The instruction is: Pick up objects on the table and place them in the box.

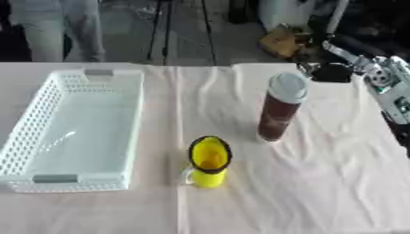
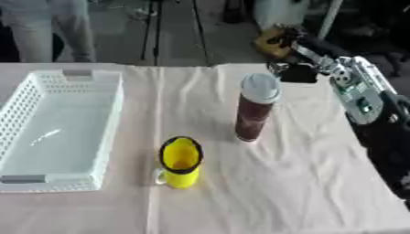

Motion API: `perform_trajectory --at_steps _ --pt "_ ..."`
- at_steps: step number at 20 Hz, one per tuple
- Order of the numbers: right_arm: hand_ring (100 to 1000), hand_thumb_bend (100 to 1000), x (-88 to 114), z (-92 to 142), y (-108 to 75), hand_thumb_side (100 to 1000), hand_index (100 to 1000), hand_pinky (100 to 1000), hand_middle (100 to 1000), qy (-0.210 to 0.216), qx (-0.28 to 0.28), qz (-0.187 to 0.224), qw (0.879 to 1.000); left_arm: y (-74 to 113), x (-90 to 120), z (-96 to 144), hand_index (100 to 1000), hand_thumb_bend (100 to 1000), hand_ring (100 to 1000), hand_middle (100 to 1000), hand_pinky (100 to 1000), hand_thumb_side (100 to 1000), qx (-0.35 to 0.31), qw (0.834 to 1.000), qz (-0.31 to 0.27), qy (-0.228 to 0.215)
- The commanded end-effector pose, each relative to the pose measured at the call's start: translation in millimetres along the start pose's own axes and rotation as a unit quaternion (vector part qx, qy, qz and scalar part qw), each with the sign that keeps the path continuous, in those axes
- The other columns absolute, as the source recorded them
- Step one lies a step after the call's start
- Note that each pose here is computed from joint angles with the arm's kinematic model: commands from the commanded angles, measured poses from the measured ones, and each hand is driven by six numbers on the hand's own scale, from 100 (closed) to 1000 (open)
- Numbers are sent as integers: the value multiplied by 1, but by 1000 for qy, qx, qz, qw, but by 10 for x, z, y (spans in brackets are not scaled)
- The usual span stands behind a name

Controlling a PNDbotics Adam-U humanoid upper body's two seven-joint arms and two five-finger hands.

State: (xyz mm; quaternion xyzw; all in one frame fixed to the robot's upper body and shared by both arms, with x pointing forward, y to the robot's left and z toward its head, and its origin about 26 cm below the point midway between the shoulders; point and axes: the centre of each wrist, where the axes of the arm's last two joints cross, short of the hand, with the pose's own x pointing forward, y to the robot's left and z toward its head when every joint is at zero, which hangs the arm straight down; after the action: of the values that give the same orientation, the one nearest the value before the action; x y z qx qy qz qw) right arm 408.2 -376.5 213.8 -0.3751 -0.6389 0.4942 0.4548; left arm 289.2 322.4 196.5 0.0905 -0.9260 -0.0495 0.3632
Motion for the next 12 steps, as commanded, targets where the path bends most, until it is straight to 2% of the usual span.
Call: perform_trajectory --at_steps 1,6,12 --pt "899 100 21 -25 -182 679 958 853 908 -5 -22 11 1000 26 81 -51 805 440 819 773 550 929 -9 1000 -7 -15" --pt "899 100 55 -68 -204 681 956 854 908 -10 -21 13 1000 25 83 -55 805 440 819 773 550 929 -10 1000 -7 -15" --pt "893 100 66 -155 -119 697 957 843 904 -11 -16 3 1000 19 84 -59 806 439 819 773 550 930 -12 1000 -5 -16"
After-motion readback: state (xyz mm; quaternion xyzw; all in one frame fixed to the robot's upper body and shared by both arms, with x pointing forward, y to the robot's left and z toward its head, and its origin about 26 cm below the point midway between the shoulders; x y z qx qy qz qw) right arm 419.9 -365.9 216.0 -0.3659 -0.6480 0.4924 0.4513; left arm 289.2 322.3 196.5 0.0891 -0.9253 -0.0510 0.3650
